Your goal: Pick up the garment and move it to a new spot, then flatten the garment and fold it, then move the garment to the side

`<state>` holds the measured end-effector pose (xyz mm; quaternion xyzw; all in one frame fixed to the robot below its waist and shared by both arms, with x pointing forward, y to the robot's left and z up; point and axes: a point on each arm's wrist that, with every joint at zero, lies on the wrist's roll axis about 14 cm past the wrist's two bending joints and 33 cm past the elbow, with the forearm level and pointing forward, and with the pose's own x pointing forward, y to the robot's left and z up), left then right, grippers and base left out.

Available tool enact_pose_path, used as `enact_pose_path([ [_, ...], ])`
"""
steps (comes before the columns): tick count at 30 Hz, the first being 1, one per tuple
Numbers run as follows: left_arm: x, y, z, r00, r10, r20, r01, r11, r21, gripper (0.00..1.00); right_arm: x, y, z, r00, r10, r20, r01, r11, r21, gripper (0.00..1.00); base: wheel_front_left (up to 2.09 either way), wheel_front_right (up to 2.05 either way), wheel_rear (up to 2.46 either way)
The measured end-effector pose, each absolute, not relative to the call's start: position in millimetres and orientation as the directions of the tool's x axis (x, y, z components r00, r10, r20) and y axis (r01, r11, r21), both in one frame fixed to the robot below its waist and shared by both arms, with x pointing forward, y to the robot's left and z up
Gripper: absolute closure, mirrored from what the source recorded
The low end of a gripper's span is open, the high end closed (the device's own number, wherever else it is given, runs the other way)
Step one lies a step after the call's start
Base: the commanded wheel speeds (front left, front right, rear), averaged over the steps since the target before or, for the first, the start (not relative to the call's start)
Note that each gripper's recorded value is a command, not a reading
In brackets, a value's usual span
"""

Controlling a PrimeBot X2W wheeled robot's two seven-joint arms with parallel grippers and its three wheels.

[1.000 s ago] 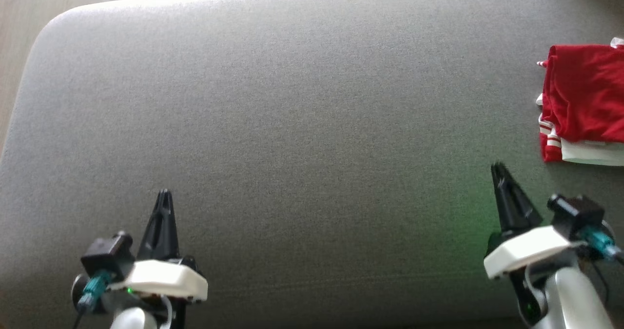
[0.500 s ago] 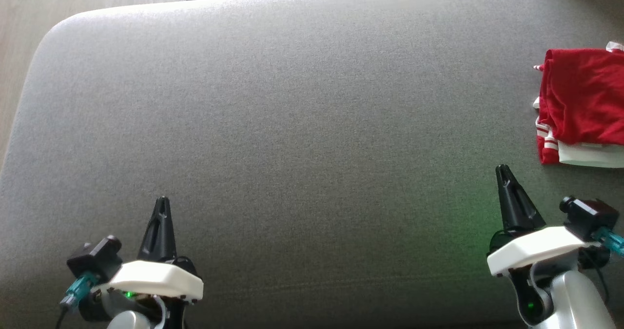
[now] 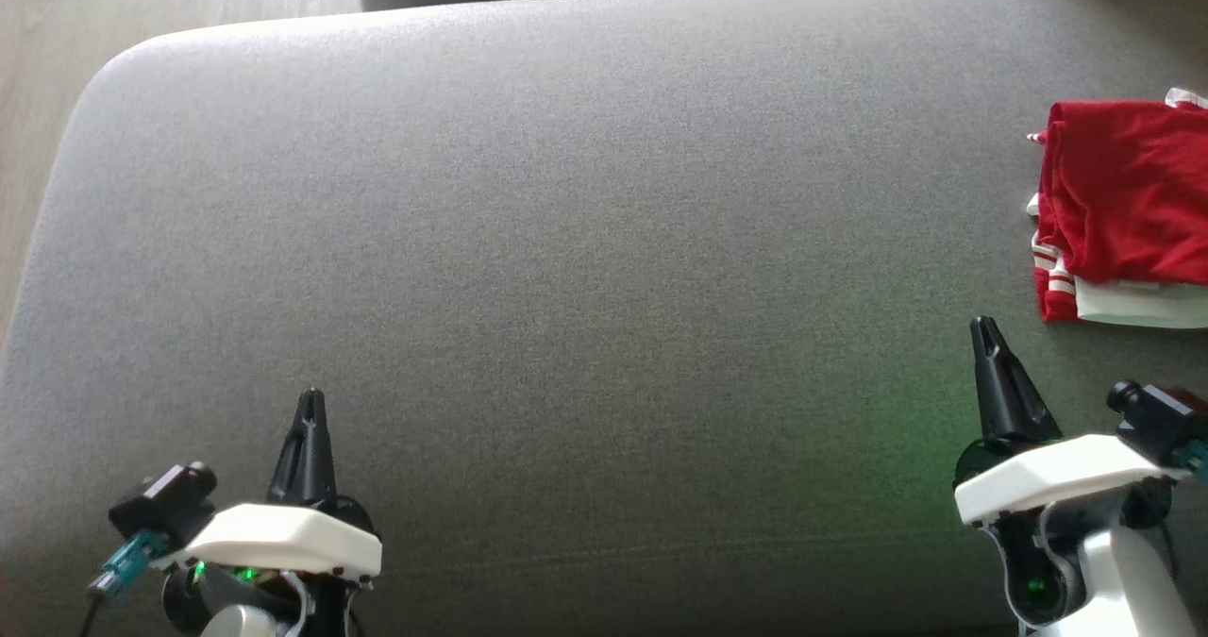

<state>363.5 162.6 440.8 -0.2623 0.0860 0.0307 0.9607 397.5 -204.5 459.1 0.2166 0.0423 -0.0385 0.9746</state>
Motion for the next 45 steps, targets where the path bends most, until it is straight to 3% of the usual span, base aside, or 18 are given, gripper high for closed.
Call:
enact_pose_path([
  [25, 367.2, 169.2, 445.8, 0.981, 0.012, -0.193, -0.146, 0.699, -0.700, 1.00, 392.2, -208.7, 461.0, 0.990, -0.076, -0.122, 0.138, 0.746, 0.652, 1.00, 0.00, 0.00, 0.00],
  [45, 365.6, 173.7, 447.3, 0.979, 0.001, -0.205, -0.176, 0.517, -0.838, 1.00, 390.7, -209.2, 468.3, 0.990, -0.073, -0.118, 0.139, 0.560, 0.817, 1.00, 0.00, 0.00, 0.00],
])
